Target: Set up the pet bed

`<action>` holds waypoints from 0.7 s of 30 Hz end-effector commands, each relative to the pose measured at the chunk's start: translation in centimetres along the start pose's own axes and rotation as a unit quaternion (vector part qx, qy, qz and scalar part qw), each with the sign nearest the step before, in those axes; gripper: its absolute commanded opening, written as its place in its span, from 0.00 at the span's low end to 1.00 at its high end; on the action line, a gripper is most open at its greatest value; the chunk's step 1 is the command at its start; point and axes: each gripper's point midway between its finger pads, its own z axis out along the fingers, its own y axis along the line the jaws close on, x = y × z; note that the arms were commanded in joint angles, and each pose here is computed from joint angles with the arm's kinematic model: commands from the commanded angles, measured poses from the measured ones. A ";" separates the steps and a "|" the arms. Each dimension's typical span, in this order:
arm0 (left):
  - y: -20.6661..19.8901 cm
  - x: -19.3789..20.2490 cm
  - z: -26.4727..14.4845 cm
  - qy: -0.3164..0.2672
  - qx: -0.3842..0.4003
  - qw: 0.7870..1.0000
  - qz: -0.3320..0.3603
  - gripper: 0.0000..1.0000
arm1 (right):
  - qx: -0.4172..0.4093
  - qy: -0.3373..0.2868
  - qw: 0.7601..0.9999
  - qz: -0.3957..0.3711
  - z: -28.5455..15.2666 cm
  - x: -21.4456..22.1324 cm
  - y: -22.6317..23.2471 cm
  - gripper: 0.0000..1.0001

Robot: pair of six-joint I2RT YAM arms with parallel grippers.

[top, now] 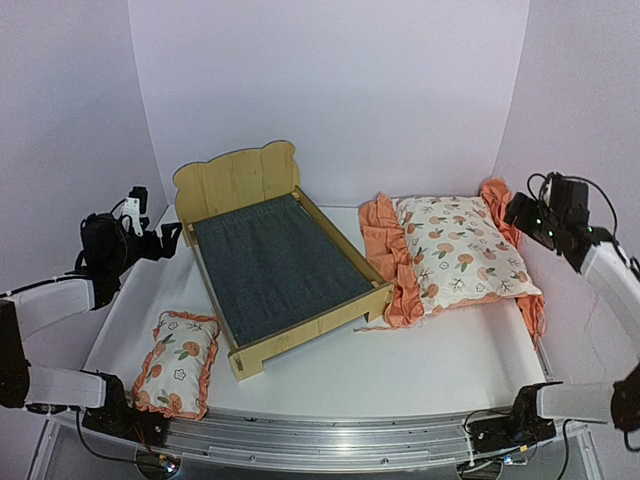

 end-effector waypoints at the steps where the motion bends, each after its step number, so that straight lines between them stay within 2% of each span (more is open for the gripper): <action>1: -3.6 -2.7 -0.4 0.014 0.108 0.993 0.049 1.00 | 0.012 0.165 0.986 0.001 4.5 3.8 1.4 0.88; 4: -4.9 -4.7 0.3 0.014 0.152 0.986 0.061 1.00 | 0.052 0.250 0.967 -0.007 8.3 6.3 1.4 0.84; 6: -4.9 -6.2 1.0 0.007 0.152 0.987 0.052 1.00 | 0.081 0.295 0.951 -0.045 10.2 8.3 1.6 0.87; 10: -5.4 -8.1 1.4 -0.010 0.163 0.985 0.052 1.00 | 0.139 0.385 0.903 -0.129 13.3 12.8 0.7 0.96; 12: -5.9 -8.7 1.4 -0.014 0.175 0.983 0.052 1.00 | 0.152 0.423 0.882 -0.137 14.3 15.3 0.1 0.95; 13: -6.0 -9.0 1.4 -0.016 0.179 0.982 0.049 1.00 | 0.154 0.438 0.875 -0.136 14.5 16.2 -0.1 0.90; 16: -6.4 -10.1 1.3 -0.024 0.190 0.981 0.032 1.00 | 0.144 0.464 0.866 -0.117 14.6 17.6 0.4 0.56; 18: -6.7 -10.7 1.2 -0.028 0.201 0.979 0.024 1.00 | 0.125 0.456 0.875 -0.107 14.6 16.5 1.5 0.30; 19: -6.8 -11.1 1.2 -0.031 0.206 0.978 0.021 1.00 | 0.113 0.443 0.883 -0.106 14.7 15.2 2.3 0.12; 20: -7.0 -11.4 1.2 -0.035 0.210 0.977 0.018 1.00 | 0.103 0.429 0.891 -0.107 14.7 13.9 2.9 0.01; 21: -7.1 -11.6 1.2 -0.037 0.214 0.976 0.017 1.00 | 0.092 0.408 0.902 -0.108 14.6 12.0 3.7 0.00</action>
